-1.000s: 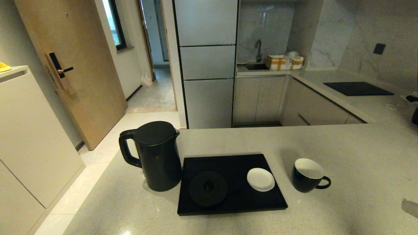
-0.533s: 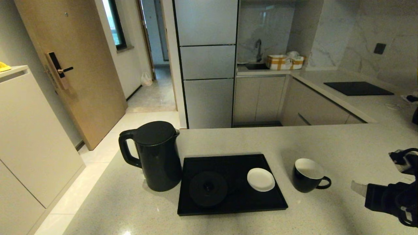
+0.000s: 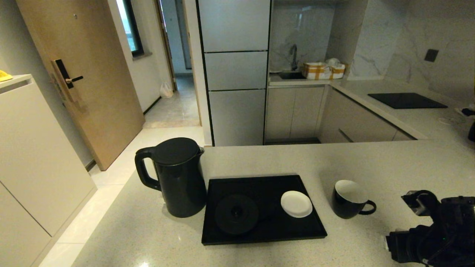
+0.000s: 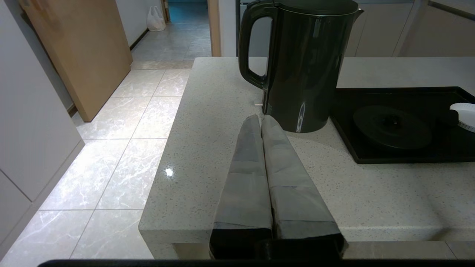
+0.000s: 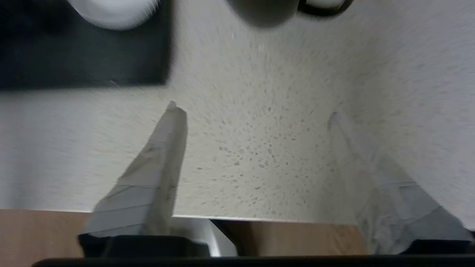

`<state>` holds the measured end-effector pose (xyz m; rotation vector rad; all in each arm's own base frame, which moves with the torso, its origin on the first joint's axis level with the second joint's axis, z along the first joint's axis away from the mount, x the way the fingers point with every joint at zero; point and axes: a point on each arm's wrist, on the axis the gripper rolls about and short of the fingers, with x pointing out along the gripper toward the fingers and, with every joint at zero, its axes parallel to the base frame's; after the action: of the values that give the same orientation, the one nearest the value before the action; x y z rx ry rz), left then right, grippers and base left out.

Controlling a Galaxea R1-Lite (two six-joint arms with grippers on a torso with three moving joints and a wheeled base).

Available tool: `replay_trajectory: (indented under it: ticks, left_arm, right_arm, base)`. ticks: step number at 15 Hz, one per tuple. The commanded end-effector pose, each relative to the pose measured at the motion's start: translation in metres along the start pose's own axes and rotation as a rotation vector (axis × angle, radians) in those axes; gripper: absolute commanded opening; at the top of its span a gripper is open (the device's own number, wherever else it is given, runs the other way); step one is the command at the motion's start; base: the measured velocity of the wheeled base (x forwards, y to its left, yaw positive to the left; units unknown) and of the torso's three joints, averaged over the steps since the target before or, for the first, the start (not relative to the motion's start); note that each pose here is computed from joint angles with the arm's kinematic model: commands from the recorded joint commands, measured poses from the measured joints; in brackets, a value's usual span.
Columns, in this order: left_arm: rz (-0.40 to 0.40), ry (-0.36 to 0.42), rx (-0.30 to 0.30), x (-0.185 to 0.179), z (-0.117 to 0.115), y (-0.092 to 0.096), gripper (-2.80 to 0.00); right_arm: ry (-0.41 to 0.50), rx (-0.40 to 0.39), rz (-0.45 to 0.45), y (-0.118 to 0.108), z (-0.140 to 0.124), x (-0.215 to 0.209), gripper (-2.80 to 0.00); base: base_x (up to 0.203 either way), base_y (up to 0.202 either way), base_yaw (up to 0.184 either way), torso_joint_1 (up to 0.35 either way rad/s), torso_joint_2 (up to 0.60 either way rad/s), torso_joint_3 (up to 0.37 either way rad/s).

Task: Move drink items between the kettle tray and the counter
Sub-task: Return the tea cup to its original position

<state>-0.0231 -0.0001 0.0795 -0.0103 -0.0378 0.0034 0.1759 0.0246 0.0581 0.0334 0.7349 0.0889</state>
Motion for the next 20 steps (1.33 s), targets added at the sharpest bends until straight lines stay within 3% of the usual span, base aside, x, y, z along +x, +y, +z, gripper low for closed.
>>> replay_trajectory:
  ticks: [1,4,6,10,16,20]
  left_arm:
    - [-0.001,0.001,0.000,0.000,0.000,0.000,-2.80]
    - [-0.001,0.001,0.000,0.000,0.000,0.000,-2.80]
    - [0.000,0.001,0.000,0.000,0.000,0.000,-2.80]
    - [-0.001,0.001,0.000,0.000,0.000,0.000,-2.80]
    - [-0.001,0.001,0.000,0.000,0.000,0.000,-2.80]
    - [-0.001,0.001,0.000,0.000,0.000,0.000,-2.80]
  right_arm:
    - [0.093,-0.019,-0.015,-0.001,-0.020,0.037,0.00]
    - [0.072,-0.021,-0.092,-0.001,-0.036,0.074,0.00]
    - [0.073,-0.026,-0.097,0.003,-0.044,0.084,0.00]
    - [-0.132,0.001,-0.028,0.018,-0.012,0.085,0.00]
    - [-0.210,-0.007,-0.022,0.028,0.003,0.097,0.00]
    - [-0.197,-0.008,-0.042,0.026,0.000,0.102,0.00]
  base:
    - [0.000,0.000,0.000,0.000,0.00,0.000]
    - [0.000,0.000,0.000,0.000,0.00,0.000]
    - [0.000,0.000,0.000,0.000,0.00,0.000]
    - [0.000,0.000,0.000,0.000,0.00,0.000]
    - [0.000,0.000,0.000,0.000,0.00,0.000]
    - [0.000,0.000,0.000,0.000,0.00,0.000]
